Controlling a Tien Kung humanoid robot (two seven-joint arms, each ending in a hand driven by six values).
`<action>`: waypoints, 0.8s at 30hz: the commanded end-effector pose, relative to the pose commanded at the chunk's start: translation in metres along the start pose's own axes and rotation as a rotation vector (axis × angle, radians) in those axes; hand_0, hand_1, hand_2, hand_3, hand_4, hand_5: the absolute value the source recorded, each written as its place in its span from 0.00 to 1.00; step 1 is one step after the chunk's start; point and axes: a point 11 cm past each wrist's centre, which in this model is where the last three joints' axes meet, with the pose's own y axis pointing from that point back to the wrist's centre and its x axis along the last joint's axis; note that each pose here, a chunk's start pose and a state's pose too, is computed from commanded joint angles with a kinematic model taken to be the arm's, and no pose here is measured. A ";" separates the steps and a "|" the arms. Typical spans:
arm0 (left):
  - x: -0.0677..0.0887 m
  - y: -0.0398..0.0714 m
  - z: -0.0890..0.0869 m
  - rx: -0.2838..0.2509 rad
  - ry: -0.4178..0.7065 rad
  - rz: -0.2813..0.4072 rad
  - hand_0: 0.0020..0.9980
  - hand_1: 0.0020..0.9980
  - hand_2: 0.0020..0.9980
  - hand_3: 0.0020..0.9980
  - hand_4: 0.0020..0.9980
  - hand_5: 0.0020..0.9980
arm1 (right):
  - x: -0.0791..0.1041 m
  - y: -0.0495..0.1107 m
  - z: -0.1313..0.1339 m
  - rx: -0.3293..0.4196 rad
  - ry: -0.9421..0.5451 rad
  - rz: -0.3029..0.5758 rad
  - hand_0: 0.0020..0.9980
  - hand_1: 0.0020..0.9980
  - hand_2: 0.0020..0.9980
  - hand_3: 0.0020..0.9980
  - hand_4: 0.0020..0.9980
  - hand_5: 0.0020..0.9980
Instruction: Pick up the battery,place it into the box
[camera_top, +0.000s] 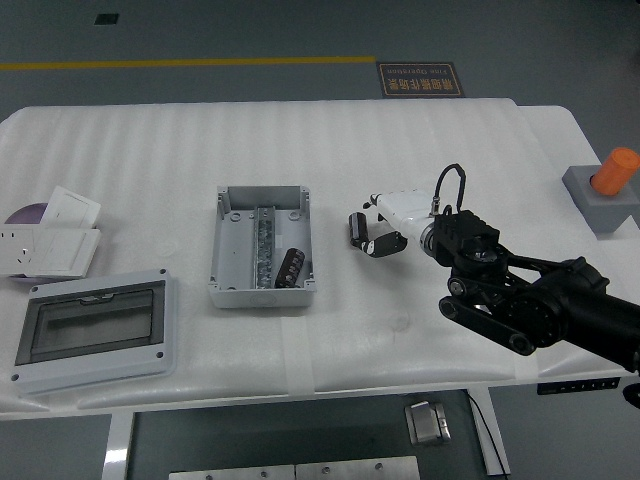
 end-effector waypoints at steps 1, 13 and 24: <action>0.000 0.000 0.000 -0.001 0.000 0.000 0.61 0.64 0.49 0.57 0.63 0.42 | 0.000 -0.001 0.000 -0.002 0.002 -0.002 0.73 0.69 0.64 0.84 0.75 0.53; 0.000 0.000 0.004 -0.014 0.010 0.004 0.61 0.64 0.49 0.57 0.60 0.41 | 0.001 -0.005 -0.001 -0.003 0.056 -0.016 0.74 0.69 0.64 0.84 0.76 0.54; -0.001 0.000 0.005 -0.018 0.010 0.004 0.61 0.64 0.50 0.58 0.60 0.41 | -0.004 -0.004 -0.012 0.025 0.112 -0.012 0.73 0.68 0.62 0.76 0.72 0.52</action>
